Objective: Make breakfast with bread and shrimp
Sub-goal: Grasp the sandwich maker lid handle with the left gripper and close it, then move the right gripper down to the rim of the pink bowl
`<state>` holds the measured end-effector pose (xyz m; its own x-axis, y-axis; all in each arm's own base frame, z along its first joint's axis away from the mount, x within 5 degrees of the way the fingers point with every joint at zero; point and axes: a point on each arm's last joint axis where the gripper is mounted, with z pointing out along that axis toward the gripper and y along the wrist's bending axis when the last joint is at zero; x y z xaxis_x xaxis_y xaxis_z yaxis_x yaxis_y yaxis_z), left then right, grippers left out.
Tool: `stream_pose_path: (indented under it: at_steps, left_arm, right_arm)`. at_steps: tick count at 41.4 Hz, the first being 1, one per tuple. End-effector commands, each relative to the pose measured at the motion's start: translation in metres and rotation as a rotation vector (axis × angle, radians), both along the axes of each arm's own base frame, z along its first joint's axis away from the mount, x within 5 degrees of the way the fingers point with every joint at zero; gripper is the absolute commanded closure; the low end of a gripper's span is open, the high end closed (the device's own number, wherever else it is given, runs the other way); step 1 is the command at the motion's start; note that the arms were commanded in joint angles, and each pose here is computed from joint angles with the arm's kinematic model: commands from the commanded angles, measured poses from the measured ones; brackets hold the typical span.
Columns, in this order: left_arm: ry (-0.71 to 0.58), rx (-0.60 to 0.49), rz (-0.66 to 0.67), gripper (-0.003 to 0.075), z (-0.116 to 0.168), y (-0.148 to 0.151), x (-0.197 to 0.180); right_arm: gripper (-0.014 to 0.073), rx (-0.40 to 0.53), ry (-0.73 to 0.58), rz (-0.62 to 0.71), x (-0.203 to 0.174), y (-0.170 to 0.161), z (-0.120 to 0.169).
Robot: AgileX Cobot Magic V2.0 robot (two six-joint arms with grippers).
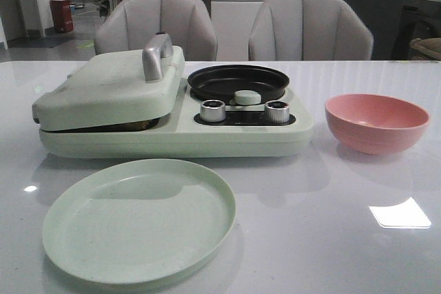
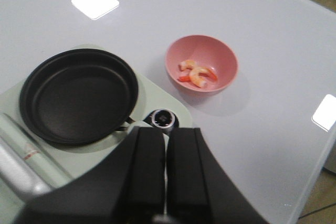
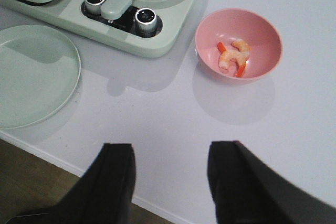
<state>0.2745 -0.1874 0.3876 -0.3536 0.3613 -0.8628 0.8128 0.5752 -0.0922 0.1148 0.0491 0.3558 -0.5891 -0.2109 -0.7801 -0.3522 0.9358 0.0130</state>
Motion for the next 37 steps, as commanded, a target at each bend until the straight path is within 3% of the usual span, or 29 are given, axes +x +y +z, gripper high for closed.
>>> stream_pose_path:
  at_steps: [1,9,14,25,37]
  left_arm:
    - [-0.09,-0.069,-0.012,0.0576,0.021,-0.002,-0.03]
    - [-0.077,-0.012,-0.135,0.0575,0.002,-0.016,-0.072]
    - [-0.066,0.022,-0.142,0.0574,-0.008,-0.016,-0.085]
    - [-0.05,0.072,0.085,0.0574,-0.006,0.01,-0.089]
    - [-0.057,0.047,0.141,0.0574,-0.002,0.031,-0.108]
  right_arm:
    - [0.0154,0.022,-0.113,0.007,0.002,0.0,0.015]
    - [0.0154,0.033,-0.138,0.009,0.003,0.001,0.017]
    - [0.0154,0.033,-0.138,0.009,0.003,0.001,0.017]
    - [0.0154,-0.009,-0.137,-0.013,0.008,-0.001,0.015]
    - [0.0154,-0.026,-0.041,-0.302,0.045,-0.023,0.006]
